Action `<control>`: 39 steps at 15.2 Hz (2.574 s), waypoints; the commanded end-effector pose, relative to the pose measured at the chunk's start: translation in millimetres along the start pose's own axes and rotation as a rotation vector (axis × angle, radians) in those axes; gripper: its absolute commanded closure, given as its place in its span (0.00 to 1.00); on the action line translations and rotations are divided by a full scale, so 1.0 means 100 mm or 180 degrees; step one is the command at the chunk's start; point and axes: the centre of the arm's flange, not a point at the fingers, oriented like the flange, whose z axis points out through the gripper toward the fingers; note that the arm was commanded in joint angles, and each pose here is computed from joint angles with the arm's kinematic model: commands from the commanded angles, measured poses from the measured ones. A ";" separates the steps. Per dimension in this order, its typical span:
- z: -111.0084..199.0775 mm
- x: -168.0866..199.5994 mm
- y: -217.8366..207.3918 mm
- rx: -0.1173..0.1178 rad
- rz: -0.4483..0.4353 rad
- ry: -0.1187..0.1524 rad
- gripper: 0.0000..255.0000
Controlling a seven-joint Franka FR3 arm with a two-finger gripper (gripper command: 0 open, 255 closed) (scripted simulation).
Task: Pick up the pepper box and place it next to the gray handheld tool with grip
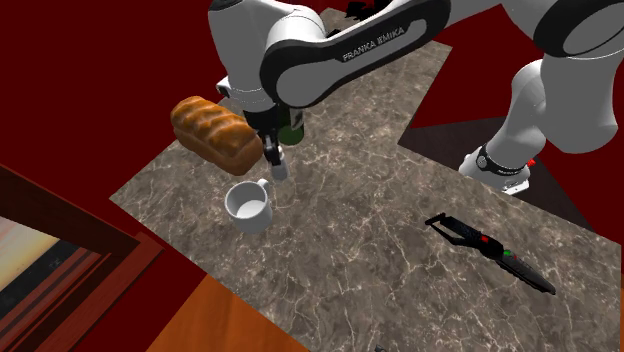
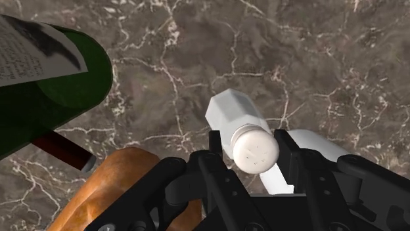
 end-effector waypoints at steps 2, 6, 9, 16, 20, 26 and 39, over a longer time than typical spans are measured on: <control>-0.15 -0.01 -0.01 0.0000 0.0000 -0.0001 1.00; -0.36 -0.03 -0.04 0.0000 0.0000 -0.0001 1.00; -0.52 -0.04 -0.05 0.0000 0.0000 -0.0001 1.00; -0.88 -0.06 -0.09 0.0000 0.0000 -0.0001 1.00; -1.09 -0.07 -0.11 0.0000 0.0000 -0.0001 1.00; -1.37 -0.09 -0.14 0.0000 0.0000 -0.0001 1.00; -1.17 -1.24 -1.39 0.0000 0.0000 -0.0001 1.00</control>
